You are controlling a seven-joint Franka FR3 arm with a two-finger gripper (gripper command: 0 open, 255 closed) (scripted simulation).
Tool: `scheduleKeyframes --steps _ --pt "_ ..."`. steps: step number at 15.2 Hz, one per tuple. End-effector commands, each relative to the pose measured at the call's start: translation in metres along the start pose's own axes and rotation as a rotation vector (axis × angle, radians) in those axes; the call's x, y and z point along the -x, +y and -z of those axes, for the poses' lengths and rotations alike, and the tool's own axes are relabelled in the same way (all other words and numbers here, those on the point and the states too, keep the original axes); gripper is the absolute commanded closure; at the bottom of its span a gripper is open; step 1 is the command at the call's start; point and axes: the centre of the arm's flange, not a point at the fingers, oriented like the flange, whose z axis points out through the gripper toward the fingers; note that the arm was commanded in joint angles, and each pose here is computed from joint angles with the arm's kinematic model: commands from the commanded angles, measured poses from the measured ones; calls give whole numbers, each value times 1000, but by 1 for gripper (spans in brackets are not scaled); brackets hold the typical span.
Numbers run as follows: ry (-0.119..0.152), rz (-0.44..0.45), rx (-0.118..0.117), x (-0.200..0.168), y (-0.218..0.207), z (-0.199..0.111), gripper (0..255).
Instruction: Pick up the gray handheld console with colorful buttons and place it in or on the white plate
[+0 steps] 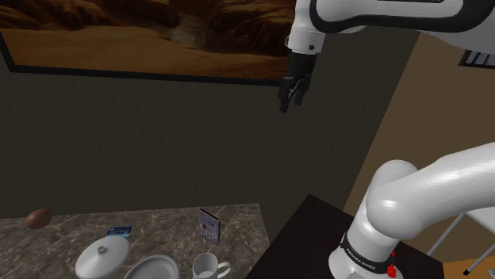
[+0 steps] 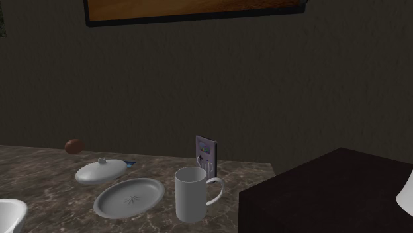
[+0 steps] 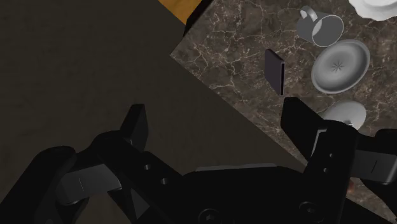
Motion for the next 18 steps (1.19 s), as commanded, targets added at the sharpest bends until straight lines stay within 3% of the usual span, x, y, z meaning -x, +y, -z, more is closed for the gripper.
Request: scheduleKeyframes --steps 1,18 --pt "0 0 0 0 0 0 0" --pt "-1 13 -28 -35 -101 -195 0"
